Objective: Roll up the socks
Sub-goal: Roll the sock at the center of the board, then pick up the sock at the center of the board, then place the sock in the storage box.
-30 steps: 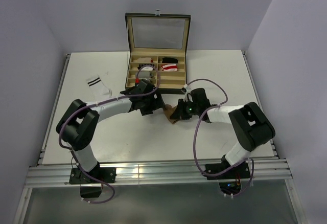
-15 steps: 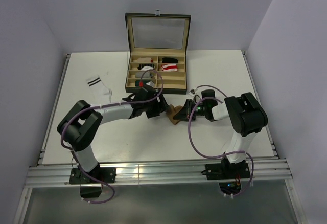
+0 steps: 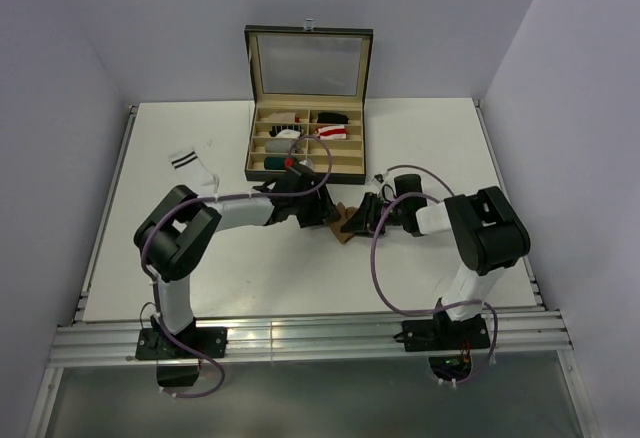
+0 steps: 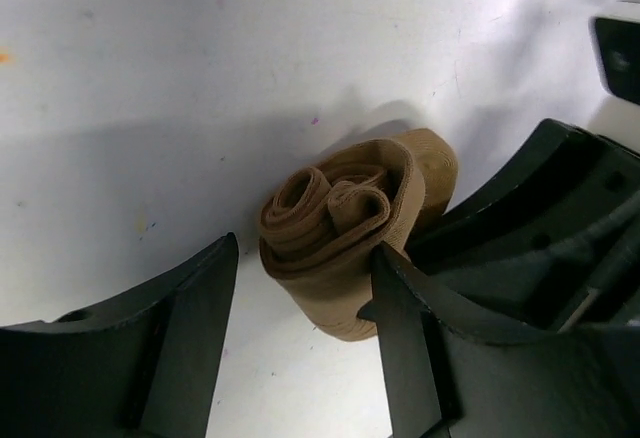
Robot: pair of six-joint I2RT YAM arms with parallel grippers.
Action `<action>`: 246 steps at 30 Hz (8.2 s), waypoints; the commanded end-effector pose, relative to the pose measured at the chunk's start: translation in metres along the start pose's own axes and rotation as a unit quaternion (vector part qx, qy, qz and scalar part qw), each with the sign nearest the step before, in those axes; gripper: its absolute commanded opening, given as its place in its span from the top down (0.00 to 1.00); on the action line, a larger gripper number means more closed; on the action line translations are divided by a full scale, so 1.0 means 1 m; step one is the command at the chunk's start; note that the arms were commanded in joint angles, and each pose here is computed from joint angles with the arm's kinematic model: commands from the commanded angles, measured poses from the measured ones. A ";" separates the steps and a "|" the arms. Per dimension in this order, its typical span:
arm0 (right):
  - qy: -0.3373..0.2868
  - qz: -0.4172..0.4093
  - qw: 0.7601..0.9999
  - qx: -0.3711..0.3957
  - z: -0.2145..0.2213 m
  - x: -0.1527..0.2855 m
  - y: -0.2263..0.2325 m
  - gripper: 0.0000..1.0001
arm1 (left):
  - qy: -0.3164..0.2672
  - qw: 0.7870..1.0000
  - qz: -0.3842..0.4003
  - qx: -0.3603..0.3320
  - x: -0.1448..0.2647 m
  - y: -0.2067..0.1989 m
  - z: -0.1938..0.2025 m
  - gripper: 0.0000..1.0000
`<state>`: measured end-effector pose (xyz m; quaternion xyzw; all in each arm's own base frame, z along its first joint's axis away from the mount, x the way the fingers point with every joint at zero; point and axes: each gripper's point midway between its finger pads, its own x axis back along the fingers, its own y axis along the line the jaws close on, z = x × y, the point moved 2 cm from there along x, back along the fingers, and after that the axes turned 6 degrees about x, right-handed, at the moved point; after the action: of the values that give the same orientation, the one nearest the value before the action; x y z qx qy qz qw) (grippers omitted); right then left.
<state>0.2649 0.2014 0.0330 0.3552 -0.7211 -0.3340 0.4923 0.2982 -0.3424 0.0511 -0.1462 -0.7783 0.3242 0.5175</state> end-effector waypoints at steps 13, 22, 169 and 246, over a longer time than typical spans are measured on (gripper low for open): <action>-0.128 0.314 0.913 0.227 -0.022 0.052 0.029 0.45 | 0.046 0.987 -0.121 -0.092 -0.018 0.037 0.024 0.39; -0.120 0.317 0.879 0.335 -0.013 0.026 0.051 0.44 | 0.057 0.987 -0.116 -0.092 -0.020 0.035 0.026 0.39; 0.030 0.242 0.834 0.494 -0.003 -0.033 0.103 1.00 | -0.265 0.963 -0.033 0.044 0.201 0.048 -0.173 0.06; 0.176 0.148 0.689 0.688 -0.237 -0.059 -0.019 0.55 | -0.556 0.815 -0.162 -0.032 0.350 0.119 -0.180 0.02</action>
<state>0.5172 0.2142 0.0631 0.5152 -0.7088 0.4058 0.2599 0.2994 0.0099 0.2575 0.1858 -0.9528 0.2333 0.0570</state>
